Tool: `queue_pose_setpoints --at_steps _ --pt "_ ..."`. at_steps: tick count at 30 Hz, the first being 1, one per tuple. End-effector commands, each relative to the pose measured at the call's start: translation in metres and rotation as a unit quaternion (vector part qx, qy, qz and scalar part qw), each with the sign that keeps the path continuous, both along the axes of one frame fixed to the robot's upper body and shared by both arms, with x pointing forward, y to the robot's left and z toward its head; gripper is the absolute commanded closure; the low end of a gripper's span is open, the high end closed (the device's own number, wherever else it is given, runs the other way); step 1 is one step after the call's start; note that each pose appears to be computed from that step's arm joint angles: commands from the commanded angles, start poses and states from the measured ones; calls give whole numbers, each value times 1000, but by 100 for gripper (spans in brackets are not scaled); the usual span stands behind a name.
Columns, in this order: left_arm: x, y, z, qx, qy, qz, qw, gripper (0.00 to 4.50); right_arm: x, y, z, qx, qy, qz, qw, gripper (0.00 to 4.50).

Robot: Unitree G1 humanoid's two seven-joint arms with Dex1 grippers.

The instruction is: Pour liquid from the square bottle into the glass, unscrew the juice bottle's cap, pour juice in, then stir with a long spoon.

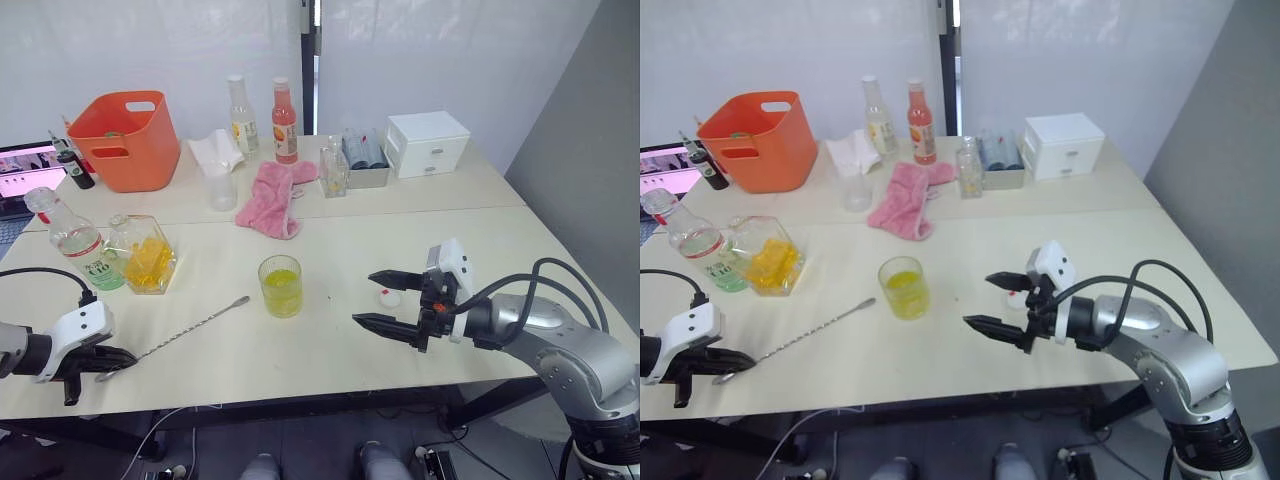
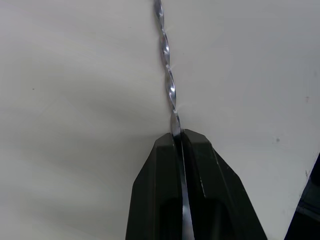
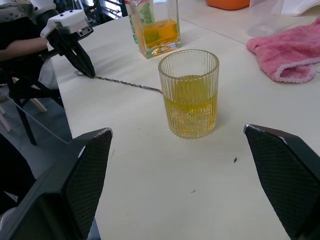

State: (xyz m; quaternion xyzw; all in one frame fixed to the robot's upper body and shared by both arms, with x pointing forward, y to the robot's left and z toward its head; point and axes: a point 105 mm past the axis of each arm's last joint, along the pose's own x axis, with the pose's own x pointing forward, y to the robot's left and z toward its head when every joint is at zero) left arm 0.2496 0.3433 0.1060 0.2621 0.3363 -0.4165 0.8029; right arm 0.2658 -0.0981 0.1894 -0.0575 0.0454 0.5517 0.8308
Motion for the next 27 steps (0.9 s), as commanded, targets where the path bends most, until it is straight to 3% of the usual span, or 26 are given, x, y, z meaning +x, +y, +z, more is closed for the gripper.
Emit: queue_pose_setpoints --at_steps 1,7,11,27 --pt "1 1 7 -33 -1 -1 999 444 -4 -1 10 2 -22 1 1000 0" --pt "6 1 24 -78 -12 9 997 444 -3 -2 9 1 -22 0 1000 0" --pt "13 -7 45 -140 -40 24 989 444 -2 -2 9 2 -20 0 1000 0" --pt "20 -20 83 -231 -96 53 967 444 3 -1 11 6 -23 1 1000 0"
